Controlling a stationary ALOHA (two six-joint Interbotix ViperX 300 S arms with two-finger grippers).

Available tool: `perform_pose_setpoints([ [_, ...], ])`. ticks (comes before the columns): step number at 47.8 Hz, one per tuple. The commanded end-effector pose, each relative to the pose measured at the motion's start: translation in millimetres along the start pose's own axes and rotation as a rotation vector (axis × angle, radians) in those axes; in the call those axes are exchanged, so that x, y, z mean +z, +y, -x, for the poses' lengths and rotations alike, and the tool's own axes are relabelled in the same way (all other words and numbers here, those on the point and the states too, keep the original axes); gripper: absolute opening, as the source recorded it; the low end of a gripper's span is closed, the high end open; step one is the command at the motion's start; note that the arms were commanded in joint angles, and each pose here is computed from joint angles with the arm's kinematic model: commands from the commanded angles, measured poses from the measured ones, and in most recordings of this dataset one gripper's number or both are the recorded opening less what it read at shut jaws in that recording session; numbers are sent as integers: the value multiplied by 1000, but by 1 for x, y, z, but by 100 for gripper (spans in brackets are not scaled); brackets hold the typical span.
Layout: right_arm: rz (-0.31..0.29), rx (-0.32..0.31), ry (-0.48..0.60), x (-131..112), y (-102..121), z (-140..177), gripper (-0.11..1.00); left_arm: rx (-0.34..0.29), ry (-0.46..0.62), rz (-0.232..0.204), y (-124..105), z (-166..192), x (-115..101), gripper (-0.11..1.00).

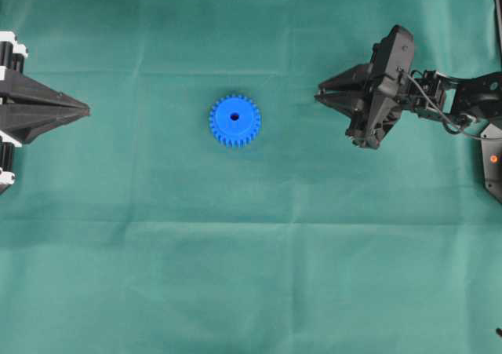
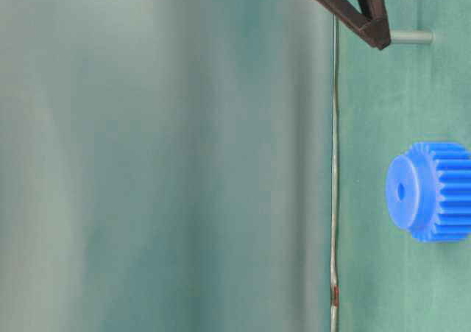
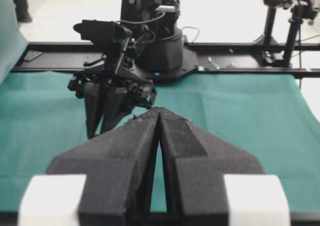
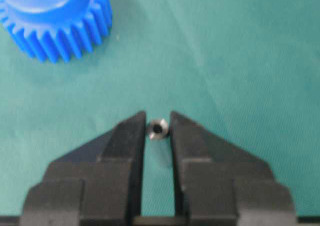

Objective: Insert the shaft placed at a random location into the center hole of the medium gear at another random location.
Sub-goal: 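Lower the right gripper and close it on the silver shaft, then lift the shaft and carry it left over the blue gear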

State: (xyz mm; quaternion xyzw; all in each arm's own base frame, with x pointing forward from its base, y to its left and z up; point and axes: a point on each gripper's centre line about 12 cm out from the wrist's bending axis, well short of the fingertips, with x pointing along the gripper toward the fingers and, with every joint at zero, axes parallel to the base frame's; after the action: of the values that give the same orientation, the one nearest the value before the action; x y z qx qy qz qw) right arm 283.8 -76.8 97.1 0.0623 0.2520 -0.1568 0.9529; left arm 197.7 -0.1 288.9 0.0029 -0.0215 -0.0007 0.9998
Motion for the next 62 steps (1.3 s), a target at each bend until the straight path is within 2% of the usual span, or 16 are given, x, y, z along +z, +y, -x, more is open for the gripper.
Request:
perform_pose_setpoints([
  [1,-12,-2,-18,7,0,-1,13,-1,-23,-2,0,-2,9,0],
  [18,-15,0,-29,12,0,1,13,-1,-20,0,0,-2,9,0],
  [30,-14,22,-56,50,4,20,13,-1,-21,-2,0,-3,10,0],
  [42,-13,37,-52,72,7,32,13,-1,-20,2,0,-3,10,0],
  [62,-13,38,-60,77,8,30,13,-1,-11,2,0,-2,8,0],
])
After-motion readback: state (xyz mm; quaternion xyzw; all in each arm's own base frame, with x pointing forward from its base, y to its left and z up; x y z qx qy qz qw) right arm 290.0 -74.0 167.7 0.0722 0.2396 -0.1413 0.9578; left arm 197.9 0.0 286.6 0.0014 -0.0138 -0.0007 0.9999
